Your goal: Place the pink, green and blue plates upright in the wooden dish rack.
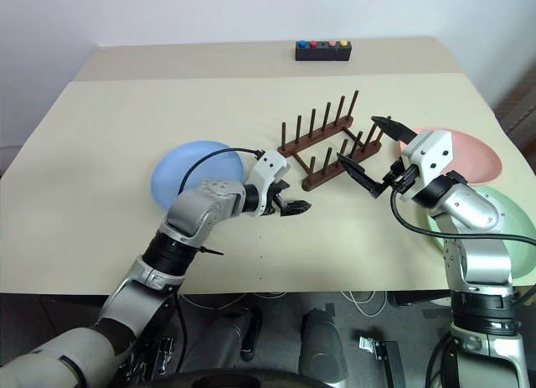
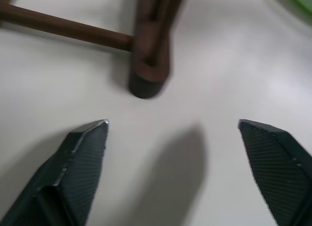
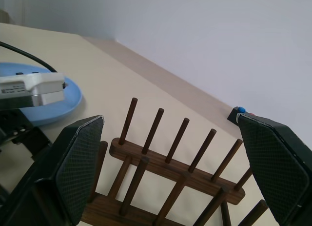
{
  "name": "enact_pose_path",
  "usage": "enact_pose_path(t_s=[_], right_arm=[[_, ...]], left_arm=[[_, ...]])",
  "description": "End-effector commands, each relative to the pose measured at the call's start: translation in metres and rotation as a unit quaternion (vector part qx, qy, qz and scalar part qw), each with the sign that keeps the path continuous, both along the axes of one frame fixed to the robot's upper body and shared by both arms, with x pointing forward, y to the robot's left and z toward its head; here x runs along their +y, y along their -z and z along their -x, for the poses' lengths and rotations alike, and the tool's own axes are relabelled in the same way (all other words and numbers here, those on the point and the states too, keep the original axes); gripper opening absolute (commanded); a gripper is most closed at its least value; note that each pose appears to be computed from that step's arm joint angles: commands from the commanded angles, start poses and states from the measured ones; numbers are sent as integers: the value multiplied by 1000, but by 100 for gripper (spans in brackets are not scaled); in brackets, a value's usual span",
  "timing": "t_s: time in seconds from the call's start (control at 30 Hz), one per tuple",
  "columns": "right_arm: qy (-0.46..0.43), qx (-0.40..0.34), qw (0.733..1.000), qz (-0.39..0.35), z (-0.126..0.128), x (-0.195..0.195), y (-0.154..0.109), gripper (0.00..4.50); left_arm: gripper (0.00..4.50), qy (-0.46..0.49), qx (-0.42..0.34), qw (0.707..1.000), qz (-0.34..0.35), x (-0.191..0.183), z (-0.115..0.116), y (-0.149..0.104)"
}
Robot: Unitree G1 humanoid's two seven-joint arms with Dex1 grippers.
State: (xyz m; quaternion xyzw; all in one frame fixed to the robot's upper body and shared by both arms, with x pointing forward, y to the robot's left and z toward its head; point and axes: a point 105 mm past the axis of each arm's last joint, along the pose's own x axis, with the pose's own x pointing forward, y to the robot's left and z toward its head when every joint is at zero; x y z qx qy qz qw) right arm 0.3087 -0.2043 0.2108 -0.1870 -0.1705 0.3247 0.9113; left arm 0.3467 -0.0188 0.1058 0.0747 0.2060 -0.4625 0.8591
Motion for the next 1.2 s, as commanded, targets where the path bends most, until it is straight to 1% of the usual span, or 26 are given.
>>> enact_pose_path(t_s=[0.03,0.2,0.37,0.6,0.8,0.9,1.0,1.07,1.1,1.13,1.17,1.2], right_arm=[[-1,-27,1000,3,3,0,-11,450],[1,-24,1000,4,3,0,-10,450],[1,-24,1000,5,3,0,-10,450],[1,-26,1000,6,3,1,-11,450],[3,-27,1000,6,3,2,-12,450],[3,-27,1000,7,4,2,-12,450],[4,-28,1000,7,4,1,-12,450],[4,-28,1000,7,4,1,-12,450],[4,-28,1000,7,4,1,-12,450],[4,-28,1000,7,4,1,-12,450],[4,-28,1000,8,4,1,-12,450],[4,-28,1000,8,4,1,-12,450]], left_arm=[[446,-35,-43,998,-27,6,-16,-2],[446,-49,-66,995,-48,-1,-25,6],[446,-29,-56,997,-45,-12,-22,13],[446,-20,-60,997,-42,-21,-30,12],[446,10,-58,997,-41,-30,-28,14],[446,8,-53,998,-31,-32,-29,13],[366,16,-48,998,-24,-37,-28,12],[271,17,-49,998,-24,-38,-28,12],[214,20,-51,998,-23,-40,-28,11],[179,21,-50,998,-23,-41,-27,11],[124,22,-50,998,-22,-41,-27,11],[80,22,-50,998,-21,-42,-26,11]])
